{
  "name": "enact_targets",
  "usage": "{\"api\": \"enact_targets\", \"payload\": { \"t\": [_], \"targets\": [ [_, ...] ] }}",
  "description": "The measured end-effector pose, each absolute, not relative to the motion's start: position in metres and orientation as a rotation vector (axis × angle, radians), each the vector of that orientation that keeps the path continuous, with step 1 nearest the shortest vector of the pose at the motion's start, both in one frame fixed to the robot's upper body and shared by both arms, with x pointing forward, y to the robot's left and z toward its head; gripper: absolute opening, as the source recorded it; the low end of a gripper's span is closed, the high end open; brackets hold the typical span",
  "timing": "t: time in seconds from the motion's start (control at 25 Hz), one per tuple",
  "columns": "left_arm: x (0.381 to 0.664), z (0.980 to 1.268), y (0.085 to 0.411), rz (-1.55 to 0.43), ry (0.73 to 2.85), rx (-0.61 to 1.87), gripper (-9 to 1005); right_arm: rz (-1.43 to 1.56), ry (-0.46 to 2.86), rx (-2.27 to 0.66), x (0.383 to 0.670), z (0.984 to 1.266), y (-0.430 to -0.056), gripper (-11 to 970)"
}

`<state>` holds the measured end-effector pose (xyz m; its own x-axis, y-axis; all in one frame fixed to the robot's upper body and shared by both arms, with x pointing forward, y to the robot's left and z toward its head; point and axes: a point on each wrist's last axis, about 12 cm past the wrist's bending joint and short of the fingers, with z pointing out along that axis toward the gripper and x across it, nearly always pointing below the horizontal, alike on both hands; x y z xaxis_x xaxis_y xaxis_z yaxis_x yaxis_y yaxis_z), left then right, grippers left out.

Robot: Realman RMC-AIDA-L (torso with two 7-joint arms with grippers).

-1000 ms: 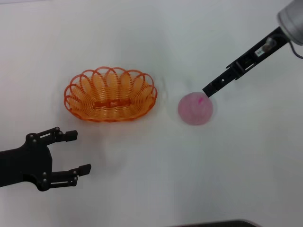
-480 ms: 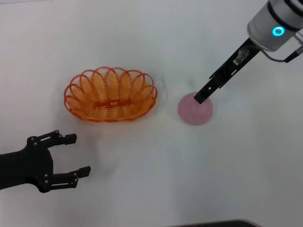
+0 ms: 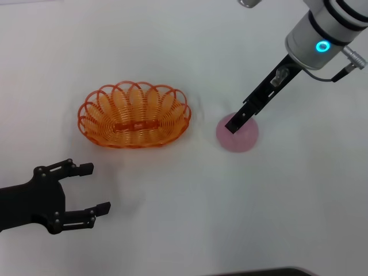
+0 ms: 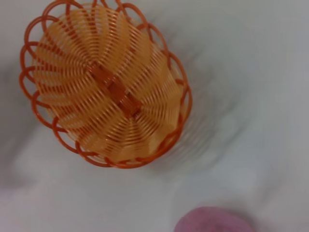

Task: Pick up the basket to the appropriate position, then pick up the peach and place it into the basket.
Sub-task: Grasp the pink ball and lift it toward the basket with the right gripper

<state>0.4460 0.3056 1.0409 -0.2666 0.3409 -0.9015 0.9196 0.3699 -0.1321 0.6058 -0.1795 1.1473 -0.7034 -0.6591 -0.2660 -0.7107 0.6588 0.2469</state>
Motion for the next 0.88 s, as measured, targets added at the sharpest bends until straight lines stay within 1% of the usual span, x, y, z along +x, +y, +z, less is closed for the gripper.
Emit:
{"api": "enact_targets", "payload": {
  "t": [0.56,0.88],
  "targets": [
    [0.447,1.04,0.307,-0.86,1.806,1.102,868,0.444,2.742,-1.17,0.603,1.133,-0.166,907],
    [0.446,1.039,0.308,-0.851,1.813,1.094,868,0.401,2.756,-1.175,0.602,1.13,-0.16,901]
  ]
}}
